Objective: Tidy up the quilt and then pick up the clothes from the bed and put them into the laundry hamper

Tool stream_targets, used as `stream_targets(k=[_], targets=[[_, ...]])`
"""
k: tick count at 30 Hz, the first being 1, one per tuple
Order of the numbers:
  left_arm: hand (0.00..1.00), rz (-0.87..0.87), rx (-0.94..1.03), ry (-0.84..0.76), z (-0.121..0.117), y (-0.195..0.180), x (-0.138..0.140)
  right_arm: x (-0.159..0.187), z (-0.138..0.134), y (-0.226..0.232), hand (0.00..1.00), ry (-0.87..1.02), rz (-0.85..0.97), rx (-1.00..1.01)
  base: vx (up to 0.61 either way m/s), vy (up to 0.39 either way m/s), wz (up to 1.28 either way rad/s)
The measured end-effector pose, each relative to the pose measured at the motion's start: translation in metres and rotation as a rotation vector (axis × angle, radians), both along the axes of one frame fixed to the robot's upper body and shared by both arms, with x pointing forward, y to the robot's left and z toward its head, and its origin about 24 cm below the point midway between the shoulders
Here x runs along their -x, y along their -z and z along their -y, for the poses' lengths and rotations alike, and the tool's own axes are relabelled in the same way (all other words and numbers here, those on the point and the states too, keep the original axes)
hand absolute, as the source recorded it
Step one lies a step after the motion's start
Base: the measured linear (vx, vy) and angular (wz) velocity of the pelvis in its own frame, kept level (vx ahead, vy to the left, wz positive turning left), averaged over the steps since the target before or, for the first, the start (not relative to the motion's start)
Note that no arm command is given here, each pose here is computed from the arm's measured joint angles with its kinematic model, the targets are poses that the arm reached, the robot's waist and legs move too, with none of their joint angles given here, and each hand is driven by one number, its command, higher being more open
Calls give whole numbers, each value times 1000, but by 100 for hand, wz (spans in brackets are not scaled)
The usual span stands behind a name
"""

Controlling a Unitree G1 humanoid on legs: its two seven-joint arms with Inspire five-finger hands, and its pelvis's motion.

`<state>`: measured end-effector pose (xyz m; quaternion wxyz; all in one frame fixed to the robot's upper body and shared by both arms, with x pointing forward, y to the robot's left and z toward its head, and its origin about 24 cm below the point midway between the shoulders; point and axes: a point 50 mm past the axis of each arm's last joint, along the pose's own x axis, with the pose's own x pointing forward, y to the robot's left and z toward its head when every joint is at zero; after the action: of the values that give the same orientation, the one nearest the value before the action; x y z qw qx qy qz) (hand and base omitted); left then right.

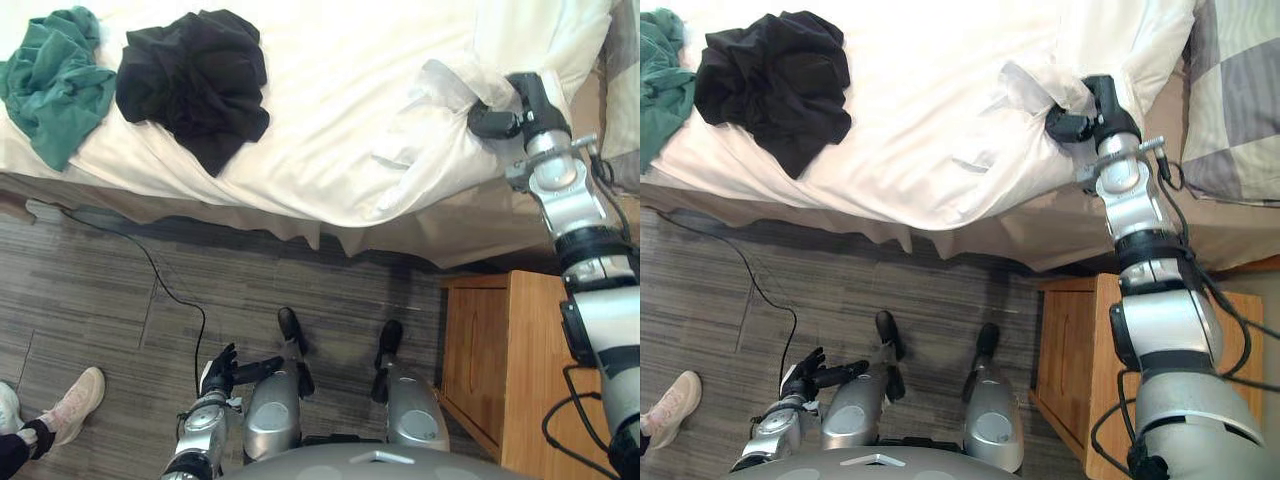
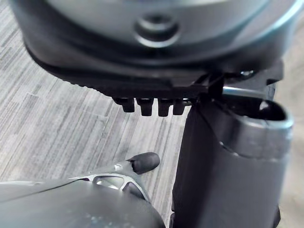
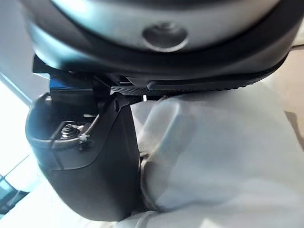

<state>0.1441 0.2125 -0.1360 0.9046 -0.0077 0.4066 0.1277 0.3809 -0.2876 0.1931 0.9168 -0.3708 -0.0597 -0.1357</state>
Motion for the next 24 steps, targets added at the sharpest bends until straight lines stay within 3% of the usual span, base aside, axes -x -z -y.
stream_targets(k=[6, 7, 13, 20, 24], targets=[[100, -50, 2, -18, -5, 4, 9, 39, 28, 61, 0, 83, -26, -185, 43, -17, -4], [100, -61, 1, -21, -6, 6, 11, 42, 29, 69, 100, 93, -35, -212, 72, -28, 1], [100, -130, 5, -31, -11, 12, 26, 80, 34, 137, 100, 199, -93, -542, 92, -17, 0], [100, -173, 52, -80, -5, 17, 36, 124, 60, 176, 100, 390, -54, -860, 19, 5, -12], [100, -196, 78, -148, -3, 21, 51, 175, 80, 208, 100, 605, -53, -997, -16, 15, -16]])
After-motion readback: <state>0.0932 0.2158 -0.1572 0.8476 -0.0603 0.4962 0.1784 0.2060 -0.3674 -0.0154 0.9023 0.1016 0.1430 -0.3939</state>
